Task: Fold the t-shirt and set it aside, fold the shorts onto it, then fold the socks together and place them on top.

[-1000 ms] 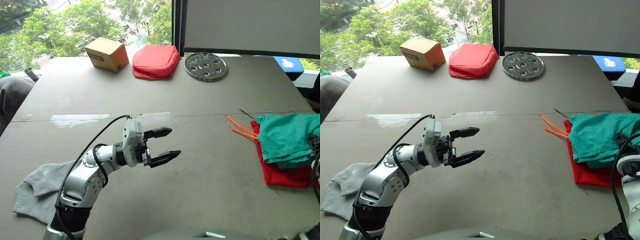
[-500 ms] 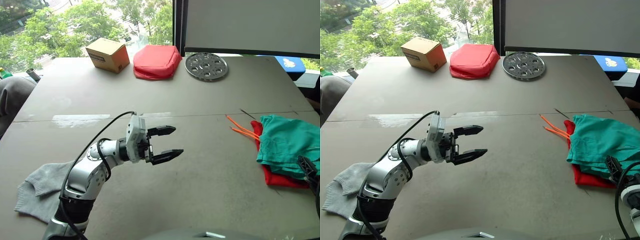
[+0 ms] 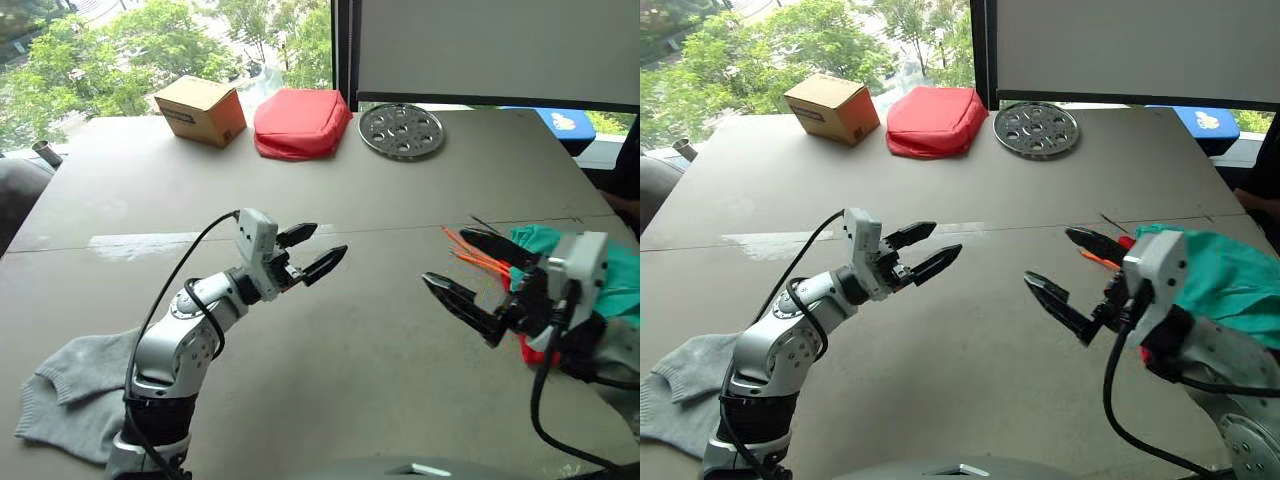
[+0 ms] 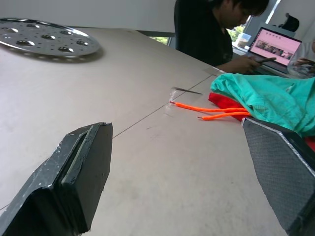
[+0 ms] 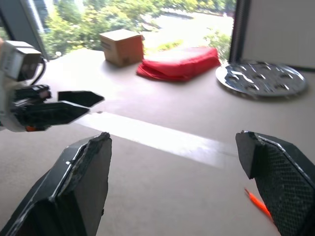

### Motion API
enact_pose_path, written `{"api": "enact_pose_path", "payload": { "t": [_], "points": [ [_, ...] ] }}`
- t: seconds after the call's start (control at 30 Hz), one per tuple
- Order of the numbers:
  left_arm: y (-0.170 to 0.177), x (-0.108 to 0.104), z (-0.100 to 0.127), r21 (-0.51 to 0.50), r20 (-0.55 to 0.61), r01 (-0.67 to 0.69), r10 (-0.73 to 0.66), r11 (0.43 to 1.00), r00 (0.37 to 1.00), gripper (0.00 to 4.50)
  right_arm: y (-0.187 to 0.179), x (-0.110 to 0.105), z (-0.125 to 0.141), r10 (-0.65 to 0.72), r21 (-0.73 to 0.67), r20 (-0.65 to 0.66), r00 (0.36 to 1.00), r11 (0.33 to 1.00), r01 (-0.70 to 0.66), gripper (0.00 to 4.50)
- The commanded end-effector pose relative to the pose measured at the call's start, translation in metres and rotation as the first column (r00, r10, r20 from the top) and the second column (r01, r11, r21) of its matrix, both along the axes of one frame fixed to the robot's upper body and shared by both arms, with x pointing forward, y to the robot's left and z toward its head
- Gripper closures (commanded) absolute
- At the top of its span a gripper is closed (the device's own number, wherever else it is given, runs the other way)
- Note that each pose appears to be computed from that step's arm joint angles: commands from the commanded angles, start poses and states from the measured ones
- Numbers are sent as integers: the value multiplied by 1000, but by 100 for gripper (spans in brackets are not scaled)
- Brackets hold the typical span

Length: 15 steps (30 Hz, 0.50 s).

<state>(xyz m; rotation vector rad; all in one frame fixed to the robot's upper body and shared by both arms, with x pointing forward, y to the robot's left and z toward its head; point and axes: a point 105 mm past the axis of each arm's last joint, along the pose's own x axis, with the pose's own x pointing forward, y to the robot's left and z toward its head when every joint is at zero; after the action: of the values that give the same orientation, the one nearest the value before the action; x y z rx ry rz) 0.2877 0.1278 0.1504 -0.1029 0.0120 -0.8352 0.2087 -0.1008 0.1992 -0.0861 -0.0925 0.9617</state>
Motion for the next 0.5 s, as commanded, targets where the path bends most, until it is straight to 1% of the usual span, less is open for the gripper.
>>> {"api": "enact_pose_path", "payload": {
  "t": [0.03,0.07,0.17,0.23,0.27,0.33,0.47,0.5],
  "points": [
    [37,-24,18,33,42,-131,130,991,991,0,15,8,-21,205,-111,-21,979,972,-206,13],
    [44,-30,18,48,39,-157,155,987,987,0,17,10,-23,246,-126,-18,969,961,-246,13],
    [83,-58,14,124,30,-293,291,948,956,0,23,10,-27,378,-146,-16,926,915,-376,13],
    [112,-84,3,168,-4,-384,390,908,921,0,27,11,-29,447,-136,-18,894,885,-445,13],
    [127,-101,-4,209,-18,-426,439,880,898,0,29,13,-30,475,-134,-13,880,871,-472,13],
    [148,-126,-11,269,-40,-483,510,833,859,0,33,15,-32,506,-120,-12,862,855,-504,13],
    [176,-159,-22,352,-57,-570,625,742,778,0,40,15,-38,560,-108,-20,828,823,-558,13],
    [180,-165,-24,371,-57,-582,643,724,763,0,41,13,-39,572,-102,-21,820,815,-571,13]
  ]
}}
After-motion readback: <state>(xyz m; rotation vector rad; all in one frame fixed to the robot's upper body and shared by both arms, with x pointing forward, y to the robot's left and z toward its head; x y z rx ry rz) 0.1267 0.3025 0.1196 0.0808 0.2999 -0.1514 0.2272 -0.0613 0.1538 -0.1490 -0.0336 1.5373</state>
